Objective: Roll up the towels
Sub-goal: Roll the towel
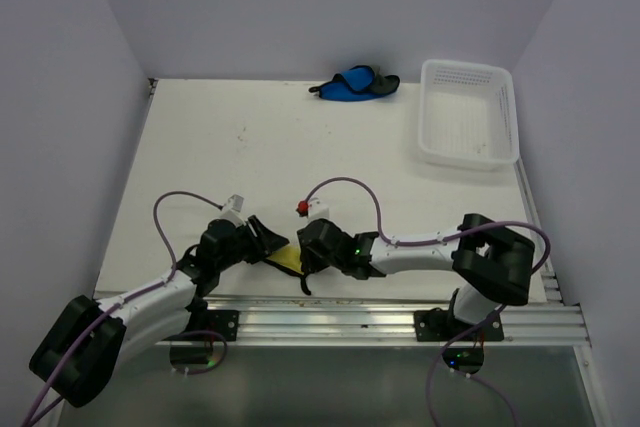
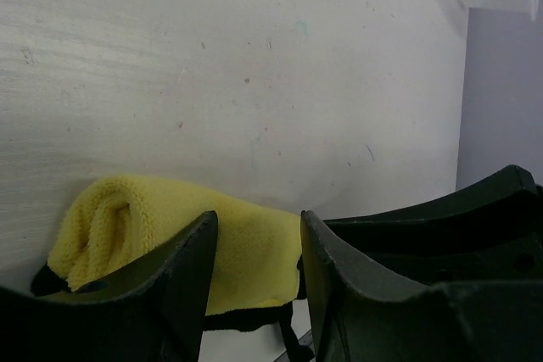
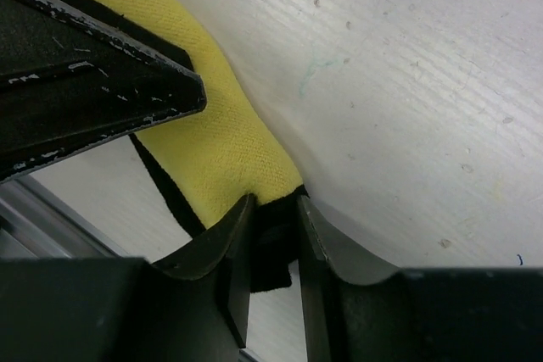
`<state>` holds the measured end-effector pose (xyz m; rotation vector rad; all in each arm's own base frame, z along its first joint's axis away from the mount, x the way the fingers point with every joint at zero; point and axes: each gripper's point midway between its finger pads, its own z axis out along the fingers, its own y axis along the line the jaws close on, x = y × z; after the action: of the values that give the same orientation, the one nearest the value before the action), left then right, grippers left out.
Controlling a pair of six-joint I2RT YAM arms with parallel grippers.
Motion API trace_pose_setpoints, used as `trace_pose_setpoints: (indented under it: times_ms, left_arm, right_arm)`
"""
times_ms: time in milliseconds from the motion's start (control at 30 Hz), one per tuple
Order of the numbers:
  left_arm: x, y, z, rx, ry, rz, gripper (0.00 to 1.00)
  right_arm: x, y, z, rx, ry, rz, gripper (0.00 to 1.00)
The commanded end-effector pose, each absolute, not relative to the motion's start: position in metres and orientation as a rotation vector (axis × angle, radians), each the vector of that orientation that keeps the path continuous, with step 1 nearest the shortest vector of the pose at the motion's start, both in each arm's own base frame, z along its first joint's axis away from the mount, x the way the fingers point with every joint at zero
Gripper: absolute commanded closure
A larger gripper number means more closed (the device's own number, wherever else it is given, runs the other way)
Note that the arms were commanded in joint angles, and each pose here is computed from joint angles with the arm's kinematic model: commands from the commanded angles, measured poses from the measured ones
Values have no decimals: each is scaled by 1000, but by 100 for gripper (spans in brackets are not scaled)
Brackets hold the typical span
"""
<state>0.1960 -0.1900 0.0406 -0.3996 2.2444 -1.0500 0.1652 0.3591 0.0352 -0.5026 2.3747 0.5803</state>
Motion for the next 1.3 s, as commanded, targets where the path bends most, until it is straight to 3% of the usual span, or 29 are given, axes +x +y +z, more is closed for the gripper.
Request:
trace_pose_setpoints:
  times_ms: [0, 333, 500, 733, 1100, 1200, 1267]
  left_arm:
    - [179, -173, 7, -427, 2352, -933, 51]
    - [184, -175, 11, -428, 2341, -933, 51]
    - [186, -176, 13, -427, 2332, -934, 51]
    - [185, -176, 13, -428, 2327, -943, 51]
    - [185, -175, 12, -431, 2330, -935, 51]
    - [186, -175, 13, -432, 2328, -935, 51]
    - [185, -175, 12, -430, 2330, -930, 51]
  right_arm:
    - [160, 355, 26, -536, 2382, 569, 73]
    - [130, 354, 19, -825, 2267, 265, 61]
    - [131, 358, 29, -838, 2233, 256, 59]
    - [143, 361, 48, -718, 2280, 442, 46]
    - [119, 381, 23, -741, 2431, 716, 46]
    - [111, 384, 21, -792, 2448, 752, 50]
    - [109, 384, 19, -822, 2456, 743, 60]
